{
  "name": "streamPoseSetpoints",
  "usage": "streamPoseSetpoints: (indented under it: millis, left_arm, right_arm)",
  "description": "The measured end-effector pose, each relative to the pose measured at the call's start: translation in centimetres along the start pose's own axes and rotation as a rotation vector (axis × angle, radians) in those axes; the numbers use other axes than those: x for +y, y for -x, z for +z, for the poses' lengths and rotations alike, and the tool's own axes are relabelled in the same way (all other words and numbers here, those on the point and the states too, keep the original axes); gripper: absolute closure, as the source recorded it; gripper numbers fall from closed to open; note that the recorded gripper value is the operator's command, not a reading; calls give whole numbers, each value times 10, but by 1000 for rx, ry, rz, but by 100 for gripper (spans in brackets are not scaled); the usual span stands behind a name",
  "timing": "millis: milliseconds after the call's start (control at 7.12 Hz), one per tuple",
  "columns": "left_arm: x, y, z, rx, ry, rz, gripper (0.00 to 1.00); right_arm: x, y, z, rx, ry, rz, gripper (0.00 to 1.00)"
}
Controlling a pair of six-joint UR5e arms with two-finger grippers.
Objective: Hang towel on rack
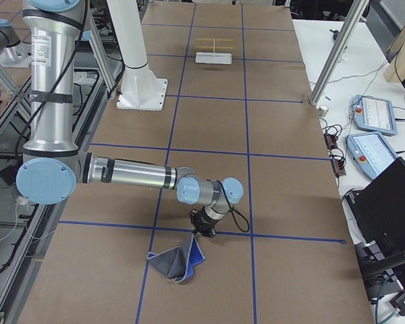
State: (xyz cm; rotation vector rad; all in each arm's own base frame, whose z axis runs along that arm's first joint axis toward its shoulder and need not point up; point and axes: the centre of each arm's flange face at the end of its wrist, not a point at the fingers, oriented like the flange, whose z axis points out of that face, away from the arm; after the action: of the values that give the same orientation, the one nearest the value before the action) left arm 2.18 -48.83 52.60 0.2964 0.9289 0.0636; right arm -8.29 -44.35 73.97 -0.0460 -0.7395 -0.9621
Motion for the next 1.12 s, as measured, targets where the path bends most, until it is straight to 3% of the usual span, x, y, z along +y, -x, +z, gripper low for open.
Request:
streamPoseSetpoints:
  millis: [281,562,843,1124]
  left_arm:
    - [0,1,1,0,1,-9,2]
    - [-1,-1,0,2,0,-15,2]
    - [-7,-10,-4,15,-13,-67,2]
    - [-30,-44,-5,72,-24,-180,2]
  right_arm:
    - [-19,-5,-47,-2,-31,65,100]
    - [-43,13,-125,-32,-83,209,100]
    - [-70,70,-205,-69,-221,429,100]
    - [-103,133,-274,-159,-371,556,100]
